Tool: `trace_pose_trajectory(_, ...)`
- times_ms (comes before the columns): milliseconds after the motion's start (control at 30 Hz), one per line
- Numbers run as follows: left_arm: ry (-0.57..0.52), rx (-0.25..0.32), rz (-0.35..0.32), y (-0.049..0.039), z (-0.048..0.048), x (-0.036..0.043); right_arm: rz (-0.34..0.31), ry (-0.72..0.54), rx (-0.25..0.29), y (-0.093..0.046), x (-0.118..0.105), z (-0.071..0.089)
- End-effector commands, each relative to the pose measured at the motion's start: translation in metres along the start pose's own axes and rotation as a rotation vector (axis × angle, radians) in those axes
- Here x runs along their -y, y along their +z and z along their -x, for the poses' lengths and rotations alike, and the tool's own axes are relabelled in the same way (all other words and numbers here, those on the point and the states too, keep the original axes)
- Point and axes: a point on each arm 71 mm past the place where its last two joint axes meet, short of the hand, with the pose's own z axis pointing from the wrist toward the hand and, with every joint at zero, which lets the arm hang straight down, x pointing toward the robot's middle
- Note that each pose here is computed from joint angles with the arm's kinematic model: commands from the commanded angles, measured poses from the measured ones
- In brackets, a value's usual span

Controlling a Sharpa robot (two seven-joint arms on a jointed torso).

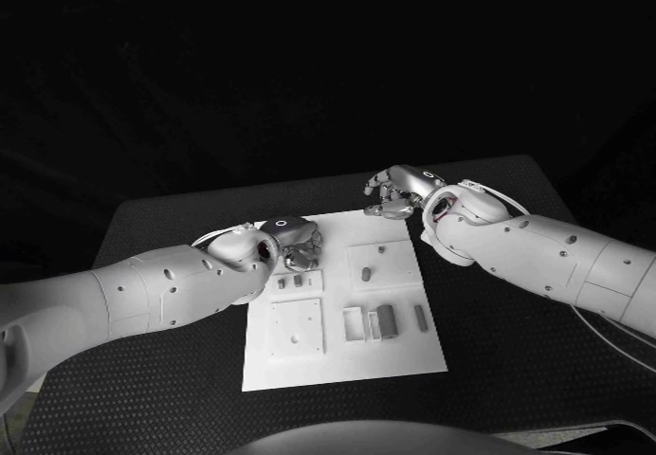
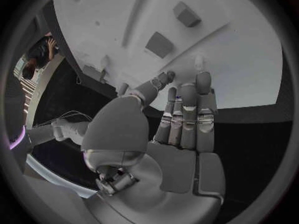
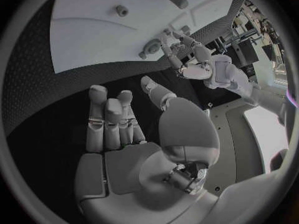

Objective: Assemble the parts on the task board

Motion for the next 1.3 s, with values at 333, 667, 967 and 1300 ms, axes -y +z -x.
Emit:
trace_pose_trajectory(333,0.000,-0.021,-0.009,0.0004,-0.0082,0.0029,0.005,0.000,-0.005,0.000,-0.001,0.000)
trace_pose_trajectory(667,0.003,-0.016,0.005,0.0015,-0.0125,0.0021,0.005,0.000,-0.005,0.000,-0.001,0.000)
trace_pose_trajectory(967,0.005,-0.022,0.013,0.0020,-0.0129,0.0003,0.005,0.000,-0.006,0.000,-0.001,0.000)
trace_pose_trajectory(1300,0.007,-0.046,0.010,0.0037,-0.0151,0.0023,0.006,0.001,-0.005,0.000,-0.002,-0.001)
